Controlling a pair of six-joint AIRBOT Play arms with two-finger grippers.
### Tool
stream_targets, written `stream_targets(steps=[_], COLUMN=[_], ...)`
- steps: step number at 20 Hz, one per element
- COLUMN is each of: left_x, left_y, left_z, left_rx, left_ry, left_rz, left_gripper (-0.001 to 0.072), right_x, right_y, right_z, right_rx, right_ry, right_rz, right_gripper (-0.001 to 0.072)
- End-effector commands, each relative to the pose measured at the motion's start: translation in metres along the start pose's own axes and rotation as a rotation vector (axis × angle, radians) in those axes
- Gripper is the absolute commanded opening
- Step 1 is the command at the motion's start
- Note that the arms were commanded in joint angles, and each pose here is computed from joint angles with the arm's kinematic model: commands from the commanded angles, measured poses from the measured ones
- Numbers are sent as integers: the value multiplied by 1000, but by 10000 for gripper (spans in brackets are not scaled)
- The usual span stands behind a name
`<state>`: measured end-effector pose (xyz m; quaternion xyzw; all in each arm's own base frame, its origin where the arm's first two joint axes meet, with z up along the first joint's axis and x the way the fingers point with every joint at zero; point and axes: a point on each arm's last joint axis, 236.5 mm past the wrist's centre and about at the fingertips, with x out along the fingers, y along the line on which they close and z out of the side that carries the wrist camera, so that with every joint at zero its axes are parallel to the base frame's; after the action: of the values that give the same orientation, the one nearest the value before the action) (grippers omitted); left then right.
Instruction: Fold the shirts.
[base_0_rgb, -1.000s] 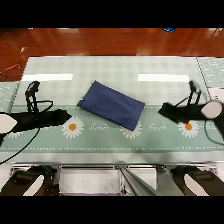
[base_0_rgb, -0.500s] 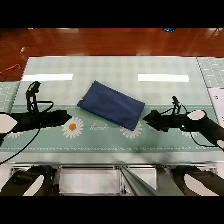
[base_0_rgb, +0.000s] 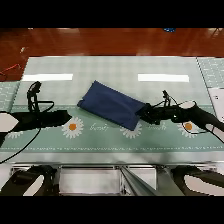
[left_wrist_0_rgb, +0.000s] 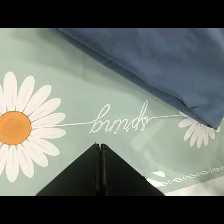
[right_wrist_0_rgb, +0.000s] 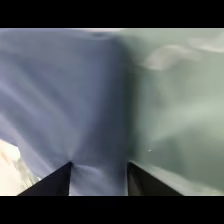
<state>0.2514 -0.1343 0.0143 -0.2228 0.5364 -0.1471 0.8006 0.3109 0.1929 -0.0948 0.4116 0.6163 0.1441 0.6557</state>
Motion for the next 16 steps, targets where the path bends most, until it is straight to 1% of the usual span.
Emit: stream_targets(steps=[1, 2, 3, 4, 7, 10, 13, 16], left_x=[1, 1, 1, 1, 1, 1, 1, 1], left_y=[0, 0, 0, 0, 0, 0, 0, 0], left_z=[0, 0, -1, -1, 0, 1, 1, 0], left_rx=[-4, -4, -4, -4, -5, -4, -4, -5], left_ry=[4, 5, 5, 5, 4, 0, 1, 1], left_rz=[-2, -2, -2, -2, -2, -2, -2, -2], left_gripper=[16, 16, 16, 16, 16, 17, 17, 17], right_x=[32, 40, 44, 45, 32, 3, -51, -122], right_y=[25, 34, 45, 59, 114, 171, 216, 242], right_z=[-7, -9, -8, -6, 4, 27, 65, 102], right_rx=[-65, -92, -123, -162, -314, -451, -565, -599], right_ry=[72, 90, 96, 90, 88, 38, -76, -194], right_rz=[-2, 1, 9, 24, 77, 84, 20, -15], right_gripper=[389, 274, 78, 28, 27, 27, 27, 27])
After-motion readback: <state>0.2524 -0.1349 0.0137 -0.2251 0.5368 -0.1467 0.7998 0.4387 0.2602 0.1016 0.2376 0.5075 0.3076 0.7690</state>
